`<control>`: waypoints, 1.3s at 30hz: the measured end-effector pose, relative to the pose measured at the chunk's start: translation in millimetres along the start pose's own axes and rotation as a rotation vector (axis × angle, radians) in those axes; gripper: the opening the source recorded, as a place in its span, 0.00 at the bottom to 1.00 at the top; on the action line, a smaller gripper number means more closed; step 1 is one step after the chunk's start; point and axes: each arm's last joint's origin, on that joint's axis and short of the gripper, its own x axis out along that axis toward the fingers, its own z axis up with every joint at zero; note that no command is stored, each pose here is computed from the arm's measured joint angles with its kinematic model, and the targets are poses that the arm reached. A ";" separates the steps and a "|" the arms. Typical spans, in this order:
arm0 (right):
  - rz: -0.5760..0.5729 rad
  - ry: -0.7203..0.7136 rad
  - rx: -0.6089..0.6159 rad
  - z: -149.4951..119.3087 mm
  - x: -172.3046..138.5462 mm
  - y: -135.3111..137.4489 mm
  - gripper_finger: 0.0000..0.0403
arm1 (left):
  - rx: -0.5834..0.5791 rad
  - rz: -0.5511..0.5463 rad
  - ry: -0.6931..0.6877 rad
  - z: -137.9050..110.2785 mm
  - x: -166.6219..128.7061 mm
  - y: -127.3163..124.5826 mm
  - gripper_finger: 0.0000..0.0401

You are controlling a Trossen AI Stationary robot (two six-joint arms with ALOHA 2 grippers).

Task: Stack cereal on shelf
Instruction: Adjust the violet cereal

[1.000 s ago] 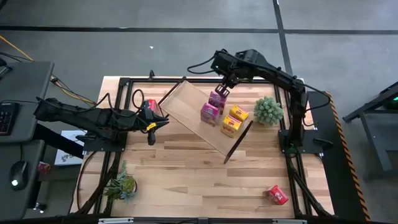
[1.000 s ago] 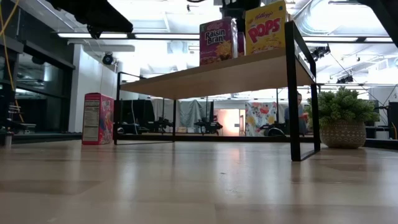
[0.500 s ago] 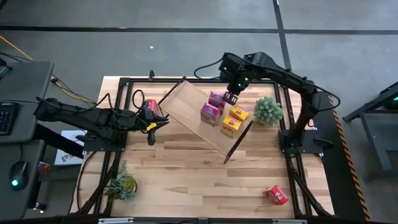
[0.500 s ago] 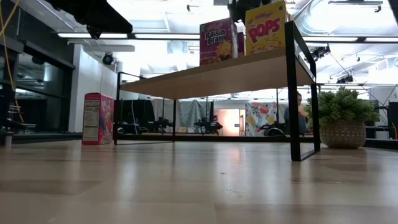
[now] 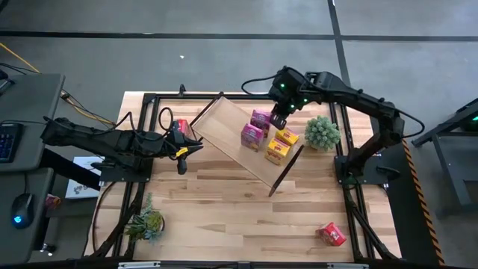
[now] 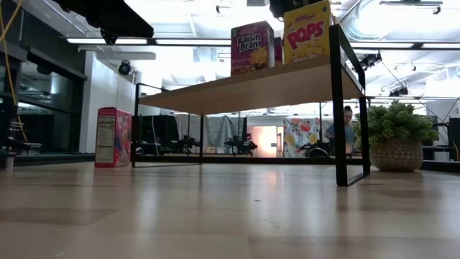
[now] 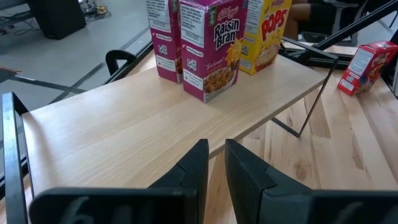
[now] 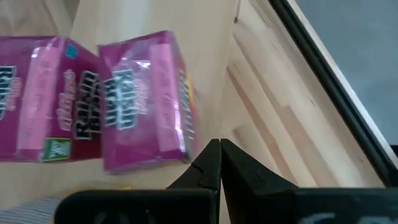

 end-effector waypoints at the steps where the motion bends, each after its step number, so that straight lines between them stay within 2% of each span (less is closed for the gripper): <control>1: 0.003 0.001 -0.001 0.0 0.3 0.3 0.00 | 0.000 0.000 0.000 -0.1 0.0 0.0 0.12; 16: 0.079 0.022 0.035 -0.7 1.9 2.3 0.00 | 0.000 0.000 0.001 -0.1 0.0 0.0 0.12; 22: 0.064 0.020 0.080 -0.4 1.9 1.3 0.00 | 0.000 0.000 0.001 0.0 0.0 0.0 0.12; 30: 0.008 0.026 0.072 1.8 9.1 -0.5 0.00 | -0.001 0.000 0.001 -0.1 0.0 0.0 0.12; 39: 0.026 0.048 0.057 3.8 17.5 -4.5 0.00 | -0.001 0.000 0.002 -0.2 0.0 0.0 0.12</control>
